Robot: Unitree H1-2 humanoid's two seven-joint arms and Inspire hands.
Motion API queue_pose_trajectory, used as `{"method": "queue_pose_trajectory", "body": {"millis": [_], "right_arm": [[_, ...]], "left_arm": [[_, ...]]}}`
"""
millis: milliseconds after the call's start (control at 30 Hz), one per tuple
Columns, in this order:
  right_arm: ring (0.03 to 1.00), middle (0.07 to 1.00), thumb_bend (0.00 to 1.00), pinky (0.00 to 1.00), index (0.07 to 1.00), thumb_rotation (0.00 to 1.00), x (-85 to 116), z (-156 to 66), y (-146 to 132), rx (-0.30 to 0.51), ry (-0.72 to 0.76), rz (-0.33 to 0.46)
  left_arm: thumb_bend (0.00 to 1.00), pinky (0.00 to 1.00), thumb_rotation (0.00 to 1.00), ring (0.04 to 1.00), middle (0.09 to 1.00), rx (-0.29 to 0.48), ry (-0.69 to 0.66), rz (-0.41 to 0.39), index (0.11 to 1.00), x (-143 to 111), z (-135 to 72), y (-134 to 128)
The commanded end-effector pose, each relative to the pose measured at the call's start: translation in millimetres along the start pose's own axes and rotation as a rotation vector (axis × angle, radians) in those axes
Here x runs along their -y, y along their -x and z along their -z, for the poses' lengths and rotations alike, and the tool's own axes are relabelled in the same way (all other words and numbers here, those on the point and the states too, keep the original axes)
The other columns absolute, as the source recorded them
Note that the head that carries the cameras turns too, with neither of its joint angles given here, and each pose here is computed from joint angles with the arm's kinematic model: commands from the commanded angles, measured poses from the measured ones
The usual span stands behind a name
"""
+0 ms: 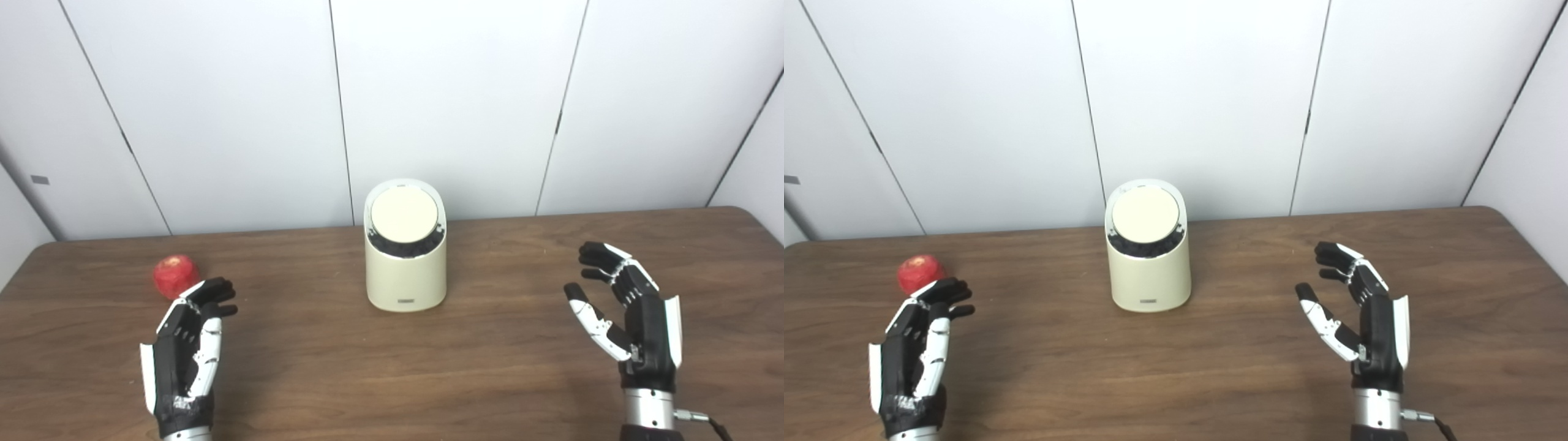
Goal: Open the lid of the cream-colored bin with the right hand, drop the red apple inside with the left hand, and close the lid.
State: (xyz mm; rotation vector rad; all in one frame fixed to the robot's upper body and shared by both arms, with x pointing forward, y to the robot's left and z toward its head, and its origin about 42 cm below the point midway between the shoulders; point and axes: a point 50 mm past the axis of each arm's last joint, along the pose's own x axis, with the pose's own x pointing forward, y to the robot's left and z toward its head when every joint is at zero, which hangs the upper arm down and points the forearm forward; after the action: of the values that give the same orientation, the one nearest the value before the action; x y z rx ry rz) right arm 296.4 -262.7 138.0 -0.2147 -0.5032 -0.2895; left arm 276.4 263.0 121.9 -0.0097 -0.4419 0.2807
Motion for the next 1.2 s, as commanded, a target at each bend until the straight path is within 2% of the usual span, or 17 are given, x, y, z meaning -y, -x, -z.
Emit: {"method": "queue_pose_trajectory", "body": {"millis": [0,500,633,700,767,800,833,933,1033,1100,1167], "right_arm": [[0.703,0.707,0.26,0.64,0.688,0.27,-3,17,35,-0.084,0.009,-0.018],[0.698,0.705,0.26,0.63,0.686,0.26,-2,17,34,-0.078,0.018,-0.021],[0.710,0.715,0.28,0.64,0.698,0.35,-2,8,30,-0.047,0.028,-0.025],[0.760,0.765,0.32,0.69,0.750,0.48,-2,2,27,-0.032,0.039,-0.046],[0.791,0.797,0.35,0.72,0.787,0.57,-2,-7,20,0.009,0.092,-0.093],[0.831,0.839,0.39,0.76,0.834,0.70,-2,-10,18,0.021,0.111,-0.109],[0.831,0.839,0.39,0.76,0.834,0.70,-4,-18,11,0.033,0.127,-0.127],[0.895,0.907,0.54,0.84,0.918,0.85,-15,-57,-13,0.055,0.162,-0.169],[0.923,0.951,0.64,0.85,0.970,0.84,-26,-93,-38,0.069,0.177,-0.190],[0.950,0.975,0.71,0.87,0.992,0.77,-31,-108,-56,0.074,0.179,-0.200],[0.972,0.994,0.75,0.88,0.999,0.70,-37,-120,-72,0.074,0.179,-0.208]], "left_arm": [[0.30,0.63,0.50,0.699,0.705,-0.042,-0.025,0.004,0.692,-11,10,14],[0.30,0.62,0.49,0.691,0.698,-0.042,-0.029,0.002,0.686,-10,10,14],[0.31,0.64,0.52,0.699,0.703,-0.043,-0.038,0.007,0.691,-10,11,13],[0.31,0.63,0.51,0.693,0.701,-0.046,-0.029,0.007,0.691,-10,12,12],[0.30,0.63,0.50,0.691,0.700,-0.045,-0.030,0.008,0.690,-10,12,11],[0.30,0.62,0.49,0.690,0.700,-0.045,-0.033,0.007,0.689,-10,12,11],[0.30,0.62,0.49,0.690,0.700,-0.046,-0.033,0.005,0.689,-10,12,12],[0.29,0.63,0.48,0.699,0.706,-0.053,-0.019,0.002,0.692,-10,14,12],[0.29,0.63,0.48,0.702,0.709,-0.056,-0.015,0.009,0.695,-10,15,11],[0.29,0.63,0.49,0.704,0.710,-0.059,-0.013,0.014,0.698,-10,16,11],[0.28,0.62,0.48,0.702,0.708,-0.059,-0.013,0.012,0.696,-9,16,10]]}}
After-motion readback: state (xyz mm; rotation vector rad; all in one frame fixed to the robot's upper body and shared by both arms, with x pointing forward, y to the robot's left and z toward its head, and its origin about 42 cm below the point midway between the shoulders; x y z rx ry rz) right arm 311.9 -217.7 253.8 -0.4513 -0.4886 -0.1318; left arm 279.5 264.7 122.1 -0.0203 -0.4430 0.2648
